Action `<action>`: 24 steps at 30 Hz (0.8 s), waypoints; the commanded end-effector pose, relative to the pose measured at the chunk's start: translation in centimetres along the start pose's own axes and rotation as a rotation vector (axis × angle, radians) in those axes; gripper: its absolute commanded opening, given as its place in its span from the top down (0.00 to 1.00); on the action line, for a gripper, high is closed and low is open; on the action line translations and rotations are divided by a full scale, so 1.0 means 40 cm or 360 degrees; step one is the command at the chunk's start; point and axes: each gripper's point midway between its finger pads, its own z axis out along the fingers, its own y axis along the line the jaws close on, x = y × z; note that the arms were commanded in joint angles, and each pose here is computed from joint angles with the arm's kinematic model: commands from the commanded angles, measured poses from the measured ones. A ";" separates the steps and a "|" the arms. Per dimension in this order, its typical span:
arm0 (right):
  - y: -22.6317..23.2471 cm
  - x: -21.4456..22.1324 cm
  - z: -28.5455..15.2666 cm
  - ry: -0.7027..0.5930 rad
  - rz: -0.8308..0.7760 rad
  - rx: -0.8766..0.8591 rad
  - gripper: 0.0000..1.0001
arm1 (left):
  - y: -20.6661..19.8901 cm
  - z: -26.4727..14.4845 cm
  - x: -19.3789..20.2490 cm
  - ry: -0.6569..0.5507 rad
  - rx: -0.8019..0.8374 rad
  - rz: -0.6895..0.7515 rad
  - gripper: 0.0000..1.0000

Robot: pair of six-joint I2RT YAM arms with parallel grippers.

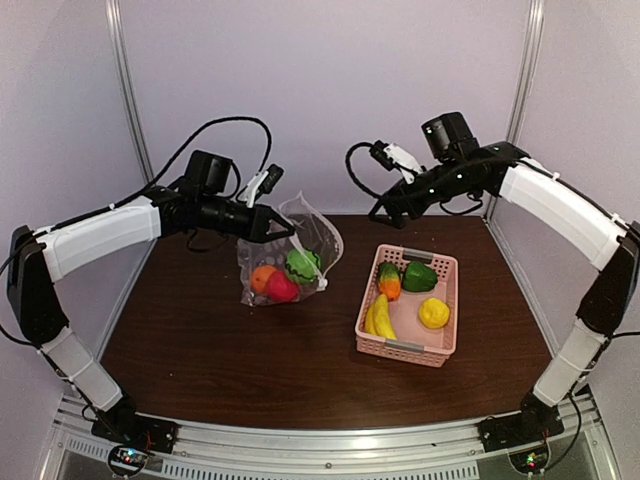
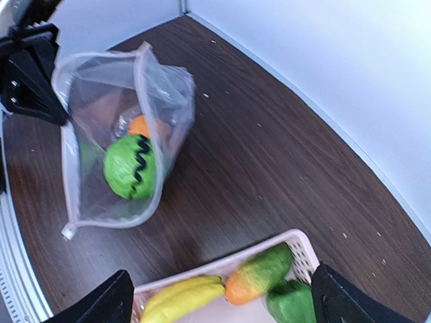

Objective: Place the food in the zip-top bag and seal the zipper
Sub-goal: Adjust the zipper food storage bag at the center of the board.

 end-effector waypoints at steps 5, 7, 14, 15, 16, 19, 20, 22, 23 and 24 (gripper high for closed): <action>-0.123 0.195 -0.131 0.0111 0.0019 0.0277 0.08 | -0.070 -0.147 -0.126 -0.0348 -0.0019 0.0284 1.00; -0.122 0.224 -0.147 0.0126 0.0022 0.0287 0.07 | -0.061 -0.183 -0.147 -0.0411 -0.0026 0.0278 1.00; -0.120 0.304 -0.144 0.0222 0.0037 0.0282 0.08 | 0.087 -0.109 -0.073 -0.0209 -0.0146 -0.0039 1.00; -0.120 0.310 -0.141 0.0231 0.0045 0.0276 0.08 | 0.078 -0.093 -0.085 -0.0134 -0.0084 -0.0050 1.00; -0.119 0.311 -0.138 0.0239 0.0048 0.0268 0.08 | 0.078 -0.074 -0.078 -0.0074 -0.0034 -0.0078 1.00; -0.118 0.307 -0.135 0.0230 0.0051 0.0252 0.08 | 0.043 -0.116 -0.104 -0.0200 -0.0023 -0.0008 1.00; -0.119 0.307 -0.131 0.0224 0.0055 0.0248 0.08 | 0.042 -0.134 -0.112 -0.0253 -0.0067 0.0026 1.00; -0.117 0.308 -0.124 0.0222 0.0060 0.0234 0.08 | 0.052 -0.162 -0.129 -0.0305 -0.0178 0.0087 1.00; -0.119 0.308 -0.122 0.0226 0.0065 0.0237 0.08 | 0.061 -0.174 -0.138 -0.0301 -0.0237 0.0102 1.00; -0.124 0.307 -0.123 0.0231 0.0068 0.0251 0.08 | 0.072 -0.185 -0.148 -0.0281 -0.0300 0.0099 1.00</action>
